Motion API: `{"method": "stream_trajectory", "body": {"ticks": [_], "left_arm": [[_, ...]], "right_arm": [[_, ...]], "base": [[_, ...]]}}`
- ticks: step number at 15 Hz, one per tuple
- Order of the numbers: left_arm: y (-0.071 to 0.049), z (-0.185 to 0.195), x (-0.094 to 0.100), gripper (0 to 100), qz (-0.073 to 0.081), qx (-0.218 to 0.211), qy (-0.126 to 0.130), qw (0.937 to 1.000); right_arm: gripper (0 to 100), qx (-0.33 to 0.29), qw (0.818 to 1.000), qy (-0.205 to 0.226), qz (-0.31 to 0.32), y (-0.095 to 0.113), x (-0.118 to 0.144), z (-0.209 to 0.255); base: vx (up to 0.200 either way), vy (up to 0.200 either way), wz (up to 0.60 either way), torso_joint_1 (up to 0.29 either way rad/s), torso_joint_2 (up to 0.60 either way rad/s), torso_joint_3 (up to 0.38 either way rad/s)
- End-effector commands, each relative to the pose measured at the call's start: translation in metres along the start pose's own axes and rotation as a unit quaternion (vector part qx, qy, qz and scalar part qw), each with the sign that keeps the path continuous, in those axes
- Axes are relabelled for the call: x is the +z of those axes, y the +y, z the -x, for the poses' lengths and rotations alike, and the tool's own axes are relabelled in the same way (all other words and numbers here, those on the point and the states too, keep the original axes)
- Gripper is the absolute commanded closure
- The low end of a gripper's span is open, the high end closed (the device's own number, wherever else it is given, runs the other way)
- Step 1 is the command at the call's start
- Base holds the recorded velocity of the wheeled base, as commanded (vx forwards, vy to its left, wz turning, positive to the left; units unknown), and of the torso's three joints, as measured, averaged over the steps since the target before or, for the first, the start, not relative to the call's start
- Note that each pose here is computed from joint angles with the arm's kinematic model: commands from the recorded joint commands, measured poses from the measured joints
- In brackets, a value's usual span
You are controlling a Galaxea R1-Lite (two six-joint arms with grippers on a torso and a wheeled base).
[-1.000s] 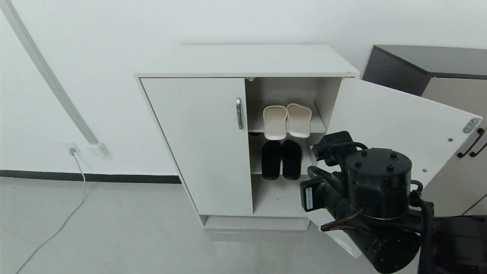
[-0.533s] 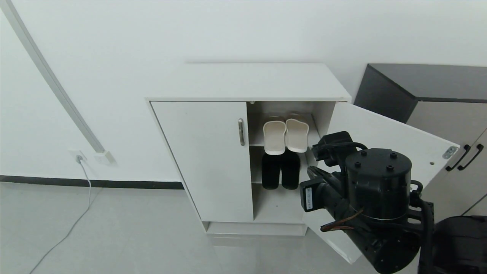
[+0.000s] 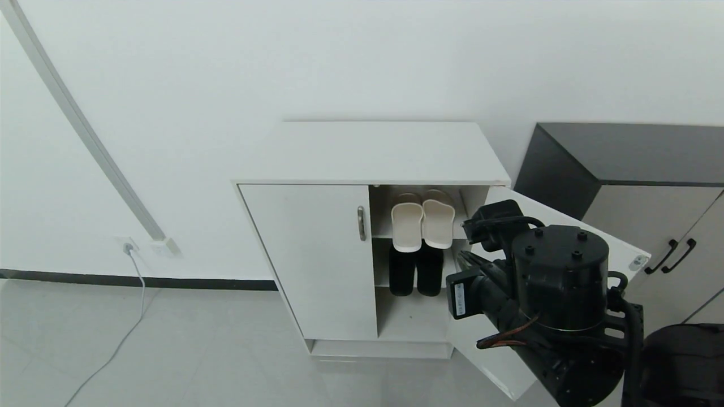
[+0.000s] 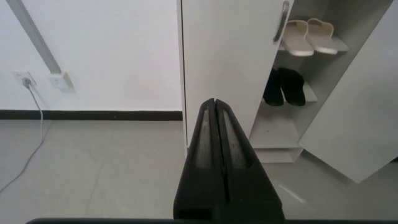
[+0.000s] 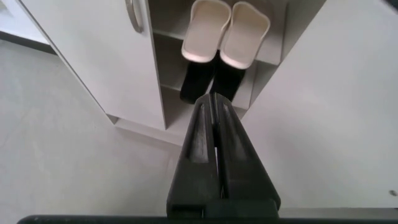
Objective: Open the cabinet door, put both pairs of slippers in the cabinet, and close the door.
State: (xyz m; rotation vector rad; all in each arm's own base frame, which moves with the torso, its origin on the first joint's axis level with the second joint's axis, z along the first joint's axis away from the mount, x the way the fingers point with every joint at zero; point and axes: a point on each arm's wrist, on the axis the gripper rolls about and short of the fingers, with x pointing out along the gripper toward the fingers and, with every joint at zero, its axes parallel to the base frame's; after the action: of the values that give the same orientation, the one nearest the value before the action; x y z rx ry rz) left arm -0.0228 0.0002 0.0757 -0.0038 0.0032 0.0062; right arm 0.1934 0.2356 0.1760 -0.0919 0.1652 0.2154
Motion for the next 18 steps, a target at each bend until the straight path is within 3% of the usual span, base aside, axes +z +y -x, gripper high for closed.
{"method": "stream_trajectory", "body": {"ticks": [1,4,11,18], "left_arm": [[0.0,0.0,0.0,100,0.0,0.0,0.0,1.0],[-0.0001,-0.0001,0.0,100,-0.01,-0.003,0.001,0.9999],[-0.0001,-0.0001,0.0,100,-0.004,-0.003,0.001,1.0],[-0.0001,-0.0001,0.0,100,-0.003,-0.003,0.001,1.0]], "right_arm": [[100,-0.002,1.0,-0.001,-0.001,-0.0009,0.0007,-0.0006],[100,-0.011,1.0,0.001,-0.001,-0.0056,0.0001,-0.0052],[100,-0.011,1.0,0.001,-0.002,-0.0061,0.0005,-0.0045],[100,-0.015,1.0,0.003,0.001,-0.0076,-0.0008,-0.0058]], "base": [[0.0,0.0,0.0,0.256,-0.58,-0.33],[0.0,0.0,0.0,0.264,-0.6,-0.334],[0.0,0.0,0.0,0.041,-0.08,-0.048],[0.0,0.0,-0.6,0.005,0.0,0.0]]}}
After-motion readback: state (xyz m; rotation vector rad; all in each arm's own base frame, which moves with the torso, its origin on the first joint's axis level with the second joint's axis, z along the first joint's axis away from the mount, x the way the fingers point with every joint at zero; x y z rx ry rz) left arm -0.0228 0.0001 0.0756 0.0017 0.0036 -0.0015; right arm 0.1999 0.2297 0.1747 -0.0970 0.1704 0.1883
